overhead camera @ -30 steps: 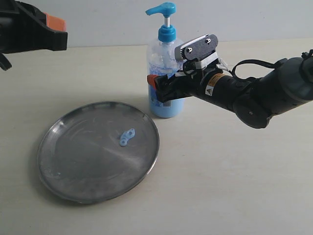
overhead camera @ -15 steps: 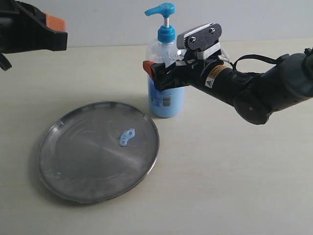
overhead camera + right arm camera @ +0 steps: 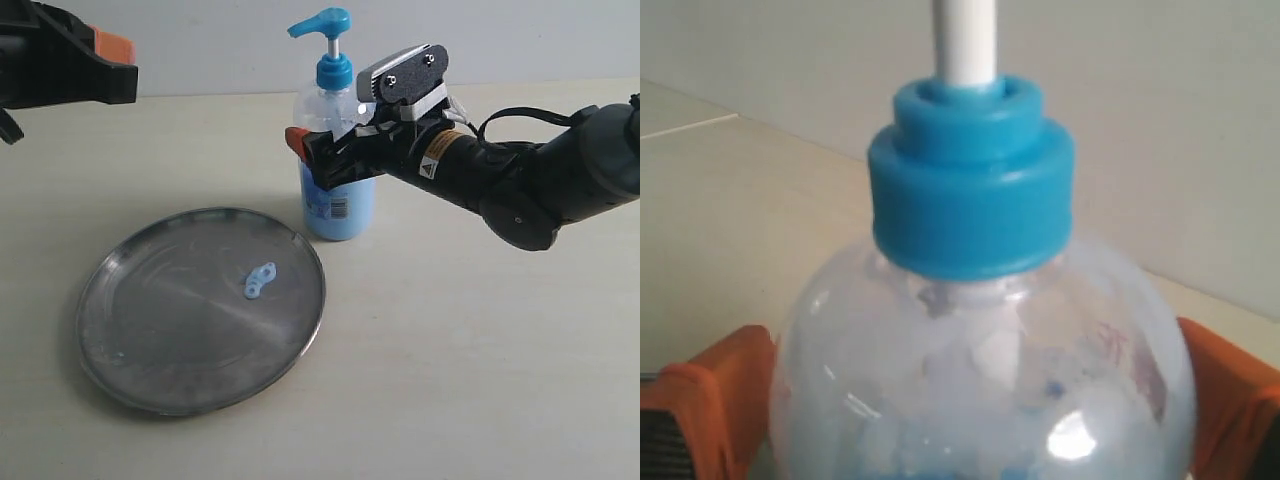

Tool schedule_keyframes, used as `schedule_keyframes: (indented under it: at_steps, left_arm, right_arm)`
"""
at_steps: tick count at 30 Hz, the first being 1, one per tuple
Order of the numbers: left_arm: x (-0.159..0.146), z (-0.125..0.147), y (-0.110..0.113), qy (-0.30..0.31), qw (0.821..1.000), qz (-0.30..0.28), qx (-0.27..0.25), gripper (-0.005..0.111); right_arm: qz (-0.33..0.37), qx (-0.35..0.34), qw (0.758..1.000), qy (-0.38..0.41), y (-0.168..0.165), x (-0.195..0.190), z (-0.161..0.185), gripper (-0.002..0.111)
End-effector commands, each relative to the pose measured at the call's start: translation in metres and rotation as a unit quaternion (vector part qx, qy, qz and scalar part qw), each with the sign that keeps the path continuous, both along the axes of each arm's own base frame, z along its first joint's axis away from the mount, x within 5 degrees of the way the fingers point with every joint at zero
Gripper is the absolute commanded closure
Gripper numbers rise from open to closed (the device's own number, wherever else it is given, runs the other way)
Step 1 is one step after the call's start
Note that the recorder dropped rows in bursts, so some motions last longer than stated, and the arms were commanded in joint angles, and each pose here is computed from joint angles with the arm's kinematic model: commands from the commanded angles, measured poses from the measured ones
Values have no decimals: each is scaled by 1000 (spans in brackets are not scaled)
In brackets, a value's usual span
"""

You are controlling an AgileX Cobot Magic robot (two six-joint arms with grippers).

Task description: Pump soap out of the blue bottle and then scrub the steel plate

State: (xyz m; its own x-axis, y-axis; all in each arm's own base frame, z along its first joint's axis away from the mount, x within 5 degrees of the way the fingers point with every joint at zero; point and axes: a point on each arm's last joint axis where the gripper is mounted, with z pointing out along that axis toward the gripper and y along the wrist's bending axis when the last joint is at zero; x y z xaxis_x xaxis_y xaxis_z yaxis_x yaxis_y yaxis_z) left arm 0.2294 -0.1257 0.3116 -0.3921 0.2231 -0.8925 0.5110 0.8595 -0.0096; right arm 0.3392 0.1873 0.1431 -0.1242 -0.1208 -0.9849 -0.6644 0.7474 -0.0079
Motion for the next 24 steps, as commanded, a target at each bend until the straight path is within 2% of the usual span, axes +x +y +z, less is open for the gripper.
schedule_keyframes:
  at_steps: [1,9,24]
  left_arm:
    - [0,0,-1,-8,1000,-1,0,106]
    - [0,0,-1,-8,1000,-1,0,106]
    - [0,0,-1,-7,1000,-2,0,106]
  right_arm:
    - [-6,10,1000,-15,-2,1,15,9]
    - [-21,2,999,-34,-4,3,17,4]
    - [-31,26,996,-84,-5,5,29,4]
